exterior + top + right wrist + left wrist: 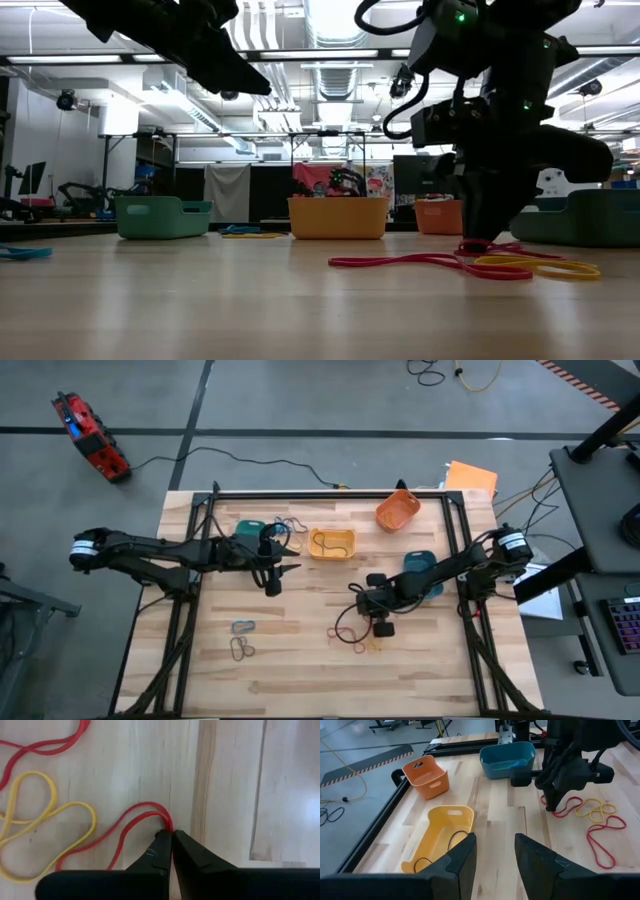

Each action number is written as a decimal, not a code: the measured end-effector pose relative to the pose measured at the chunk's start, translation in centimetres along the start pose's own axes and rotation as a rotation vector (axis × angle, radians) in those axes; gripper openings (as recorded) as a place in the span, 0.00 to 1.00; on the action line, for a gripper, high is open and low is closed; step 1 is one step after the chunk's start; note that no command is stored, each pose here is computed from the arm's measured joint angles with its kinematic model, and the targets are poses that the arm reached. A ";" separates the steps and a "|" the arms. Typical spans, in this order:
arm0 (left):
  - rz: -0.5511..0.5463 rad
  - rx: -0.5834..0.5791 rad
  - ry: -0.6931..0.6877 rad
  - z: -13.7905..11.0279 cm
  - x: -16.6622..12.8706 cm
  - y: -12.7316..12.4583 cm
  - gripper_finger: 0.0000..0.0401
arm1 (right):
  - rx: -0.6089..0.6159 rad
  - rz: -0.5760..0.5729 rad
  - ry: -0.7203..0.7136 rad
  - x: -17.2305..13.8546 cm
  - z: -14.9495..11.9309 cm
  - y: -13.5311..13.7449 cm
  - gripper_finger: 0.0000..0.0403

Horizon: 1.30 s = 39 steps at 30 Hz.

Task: Sort rubber bands into baskets
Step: Put the red rubberband into the green bin

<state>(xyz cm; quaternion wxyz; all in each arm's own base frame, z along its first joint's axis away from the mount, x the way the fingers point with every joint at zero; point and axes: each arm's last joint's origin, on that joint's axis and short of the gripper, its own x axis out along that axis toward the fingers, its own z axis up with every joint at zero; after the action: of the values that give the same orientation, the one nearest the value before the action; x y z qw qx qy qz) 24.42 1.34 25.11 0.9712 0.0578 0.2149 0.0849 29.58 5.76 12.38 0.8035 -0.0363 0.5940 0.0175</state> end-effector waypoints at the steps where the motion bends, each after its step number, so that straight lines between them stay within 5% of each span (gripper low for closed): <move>1: 0.000 0.000 0.000 0.0 0.0 0.0 0.30 | 0.000 -0.006 -0.014 -0.3 0.1 0.0 0.02; 15: 0.000 -0.001 -0.004 0.0 0.0 0.0 0.30 | -0.051 -0.074 -0.449 -7.2 1.8 -0.7 0.02; 26: -0.001 0.000 0.001 -0.2 0.0 0.0 0.30 | 0.028 -0.074 -0.382 -5.9 1.3 -0.7 0.04; 39: 0.000 -0.001 -0.001 -0.2 0.5 -0.1 0.30 | 0.094 -0.037 -0.316 0.2 2.0 -0.3 0.44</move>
<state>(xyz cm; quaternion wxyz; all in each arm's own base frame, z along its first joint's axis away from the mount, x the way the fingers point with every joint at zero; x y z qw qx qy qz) 24.74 1.35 24.69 0.9714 0.0575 0.2143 0.0848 31.58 5.63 12.76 0.8879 -0.0065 0.4596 -0.0194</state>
